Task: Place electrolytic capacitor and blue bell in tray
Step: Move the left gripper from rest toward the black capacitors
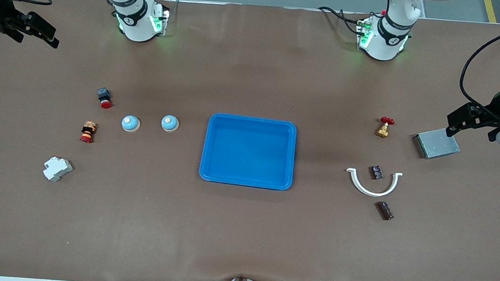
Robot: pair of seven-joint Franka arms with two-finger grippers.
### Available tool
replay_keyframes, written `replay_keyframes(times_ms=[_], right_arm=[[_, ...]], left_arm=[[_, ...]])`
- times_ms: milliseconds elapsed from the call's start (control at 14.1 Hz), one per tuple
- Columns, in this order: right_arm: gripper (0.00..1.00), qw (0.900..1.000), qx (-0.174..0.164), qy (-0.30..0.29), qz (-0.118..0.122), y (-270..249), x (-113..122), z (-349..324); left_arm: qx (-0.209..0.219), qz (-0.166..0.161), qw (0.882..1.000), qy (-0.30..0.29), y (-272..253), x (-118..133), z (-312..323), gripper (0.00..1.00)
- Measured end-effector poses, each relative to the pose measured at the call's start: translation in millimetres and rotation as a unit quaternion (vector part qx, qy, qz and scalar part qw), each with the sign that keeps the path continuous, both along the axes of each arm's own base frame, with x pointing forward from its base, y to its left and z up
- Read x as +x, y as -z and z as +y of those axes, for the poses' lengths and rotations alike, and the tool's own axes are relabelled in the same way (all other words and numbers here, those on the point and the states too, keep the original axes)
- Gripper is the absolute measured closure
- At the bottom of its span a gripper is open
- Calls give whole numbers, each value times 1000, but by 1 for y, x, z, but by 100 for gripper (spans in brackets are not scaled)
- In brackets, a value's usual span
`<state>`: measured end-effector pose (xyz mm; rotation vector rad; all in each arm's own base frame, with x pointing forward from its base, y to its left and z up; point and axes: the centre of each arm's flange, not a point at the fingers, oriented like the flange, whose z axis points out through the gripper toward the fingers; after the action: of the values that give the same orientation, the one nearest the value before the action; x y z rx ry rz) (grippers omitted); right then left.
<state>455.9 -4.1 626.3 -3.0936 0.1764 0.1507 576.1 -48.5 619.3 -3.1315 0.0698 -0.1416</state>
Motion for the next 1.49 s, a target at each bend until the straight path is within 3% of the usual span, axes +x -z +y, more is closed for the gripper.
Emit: replay_keyframes(times_ms=[425, 779, 1488], right_arm=[[0, 1000, 0, 0, -2, 0, 0, 0], [0, 1000, 0, -2, -27, -5, 6, 0], [0, 998, -1, -26, -56, -12, 10, 1]], left_arm=[[0, 0, 1000, -1, 0, 0, 1, 0], [0, 8, 1000, -4, 8, 2, 4, 0], [1, 60, 998, -25, 69, 26, 29, 0]])
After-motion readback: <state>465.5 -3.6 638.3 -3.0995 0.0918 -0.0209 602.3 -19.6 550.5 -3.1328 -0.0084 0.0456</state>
